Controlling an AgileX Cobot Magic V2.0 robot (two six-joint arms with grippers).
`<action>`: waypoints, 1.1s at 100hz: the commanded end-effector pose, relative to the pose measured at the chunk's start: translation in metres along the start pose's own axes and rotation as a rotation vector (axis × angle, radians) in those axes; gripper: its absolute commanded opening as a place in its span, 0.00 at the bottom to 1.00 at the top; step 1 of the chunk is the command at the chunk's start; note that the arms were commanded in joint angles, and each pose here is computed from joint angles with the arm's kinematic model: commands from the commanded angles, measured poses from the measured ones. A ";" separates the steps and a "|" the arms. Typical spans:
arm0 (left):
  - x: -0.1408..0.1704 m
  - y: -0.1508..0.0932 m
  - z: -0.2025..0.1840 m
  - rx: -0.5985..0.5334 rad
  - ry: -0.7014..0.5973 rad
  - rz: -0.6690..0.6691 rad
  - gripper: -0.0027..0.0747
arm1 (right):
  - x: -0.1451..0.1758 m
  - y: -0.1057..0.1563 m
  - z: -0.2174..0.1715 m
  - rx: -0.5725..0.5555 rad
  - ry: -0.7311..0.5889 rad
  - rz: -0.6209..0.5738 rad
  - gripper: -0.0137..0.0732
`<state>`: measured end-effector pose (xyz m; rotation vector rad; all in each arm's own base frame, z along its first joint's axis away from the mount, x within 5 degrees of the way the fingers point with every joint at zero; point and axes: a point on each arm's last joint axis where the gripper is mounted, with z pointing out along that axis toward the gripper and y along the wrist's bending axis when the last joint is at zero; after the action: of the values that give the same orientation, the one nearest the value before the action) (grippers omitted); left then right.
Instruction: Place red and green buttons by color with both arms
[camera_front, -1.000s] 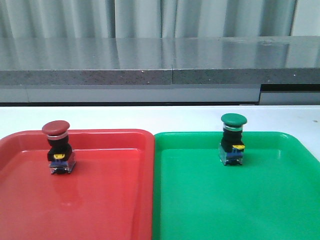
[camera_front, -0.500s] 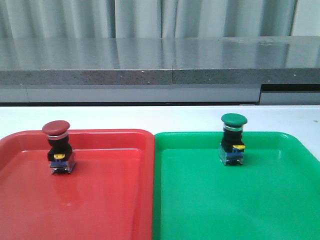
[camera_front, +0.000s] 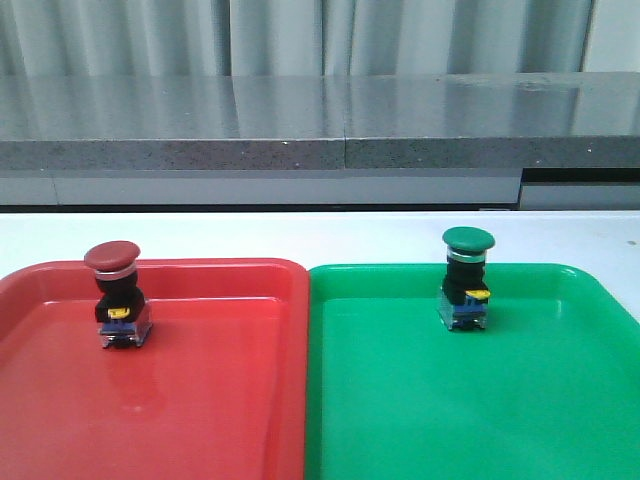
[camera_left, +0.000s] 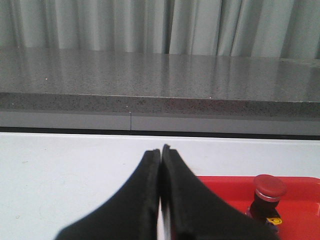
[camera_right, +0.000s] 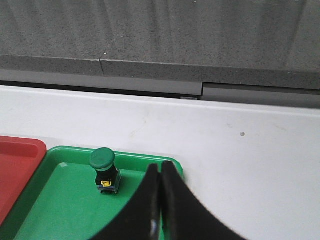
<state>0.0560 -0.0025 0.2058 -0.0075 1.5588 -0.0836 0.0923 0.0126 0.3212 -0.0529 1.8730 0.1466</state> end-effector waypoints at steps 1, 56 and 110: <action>0.005 0.000 -0.001 0.007 -0.073 -0.019 0.01 | -0.015 0.000 -0.004 0.002 -0.098 -0.012 0.03; 0.005 0.000 -0.001 0.007 -0.073 -0.019 0.01 | -0.014 0.000 -0.008 0.006 -0.119 -0.022 0.03; 0.005 0.000 -0.001 0.007 -0.073 -0.019 0.01 | 0.075 -0.009 -0.019 0.024 -0.343 -0.019 0.03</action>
<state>0.0560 -0.0025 0.2058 -0.0075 1.5588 -0.0836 0.0563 0.0058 0.2520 -0.0382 1.6793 0.1295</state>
